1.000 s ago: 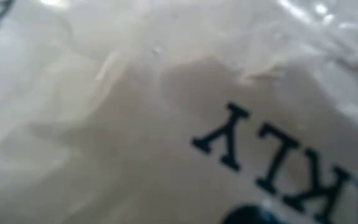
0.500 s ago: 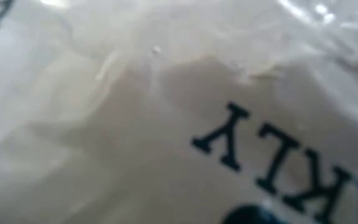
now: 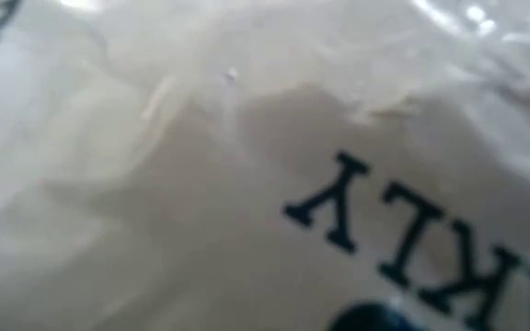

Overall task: Pick & place medical supplies in basket/bin
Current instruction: Put the yellow medicine bottle into the basket

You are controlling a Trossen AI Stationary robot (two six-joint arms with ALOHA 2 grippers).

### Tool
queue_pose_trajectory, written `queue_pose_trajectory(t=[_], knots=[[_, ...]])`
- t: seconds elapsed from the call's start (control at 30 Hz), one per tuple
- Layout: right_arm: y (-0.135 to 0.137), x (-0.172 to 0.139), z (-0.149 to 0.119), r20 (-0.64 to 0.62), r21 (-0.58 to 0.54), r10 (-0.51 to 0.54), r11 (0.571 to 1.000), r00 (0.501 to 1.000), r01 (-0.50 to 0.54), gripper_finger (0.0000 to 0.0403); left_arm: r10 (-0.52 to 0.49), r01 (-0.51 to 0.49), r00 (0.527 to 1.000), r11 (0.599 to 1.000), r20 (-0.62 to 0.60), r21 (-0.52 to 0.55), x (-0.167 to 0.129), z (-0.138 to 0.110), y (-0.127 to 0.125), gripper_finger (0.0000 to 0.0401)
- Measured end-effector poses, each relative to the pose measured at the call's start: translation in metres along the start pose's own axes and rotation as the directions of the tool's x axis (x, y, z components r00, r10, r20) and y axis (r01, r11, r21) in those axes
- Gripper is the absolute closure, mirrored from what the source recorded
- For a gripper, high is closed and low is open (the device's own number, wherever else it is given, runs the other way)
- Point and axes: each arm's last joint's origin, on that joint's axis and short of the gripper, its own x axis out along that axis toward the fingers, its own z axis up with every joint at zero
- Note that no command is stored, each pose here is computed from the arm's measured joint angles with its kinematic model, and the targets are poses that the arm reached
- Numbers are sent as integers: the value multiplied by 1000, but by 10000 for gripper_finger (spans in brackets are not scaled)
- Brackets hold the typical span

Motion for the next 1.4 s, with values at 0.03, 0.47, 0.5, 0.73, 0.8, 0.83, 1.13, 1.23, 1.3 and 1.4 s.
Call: queue_pose_trajectory(t=[0.03, 0.47, 0.5, 0.73, 0.8, 0.83, 1.13, 1.23, 1.3, 1.4], knots=[[0, 1, -7, 20, -3, -4, 1000, 1000, 4, 403, 0, 0, 1000, 1000, 0, 0, 0, 0, 0, 354], [-3, 3, -27, 191, -87, -123, 986, 974, 141, 403, 2, -2, 1000, 999, 1, 40, 0, 0, 0, 354], [-3, 3, -26, 195, -84, -121, 987, 973, 140, 403, 2, -2, 1000, 999, 0, 45, 0, 0, 0, 354], [-3, 3, -29, 163, -78, -122, 988, 979, 136, 403, 75, -75, 997, 997, -1, 4, 0, 0, 2, 355], [-3, 3, -30, 156, -76, -122, 988, 980, 135, 403, 97, -96, 995, 994, 0, -57, 2, 6, 3, 355], [-3, 3, -30, 156, -76, -124, 988, 980, 137, 403, 90, -90, 996, 993, -3, -71, 4, 13, 2, 355], [-5, 3, -31, 146, -63, -198, 976, 969, 209, 403, -40, 43, 976, 999, -212, 9, 42, 83, -49, 396], [-5, 3, -32, 136, -65, -199, 976, 971, 209, 403, -75, 87, 963, 996, -257, 33, 56, 98, -73, 391], [-5, 4, -34, 121, -64, -198, 976, 973, 207, 403, -77, 93, 948, 995, -308, 38, 67, 104, -88, 391], [-5, 4, -35, 110, -62, -197, 977, 974, 205, 403, -21, 36, 925, 999, -378, 32, 83, 111, -106, 397]])
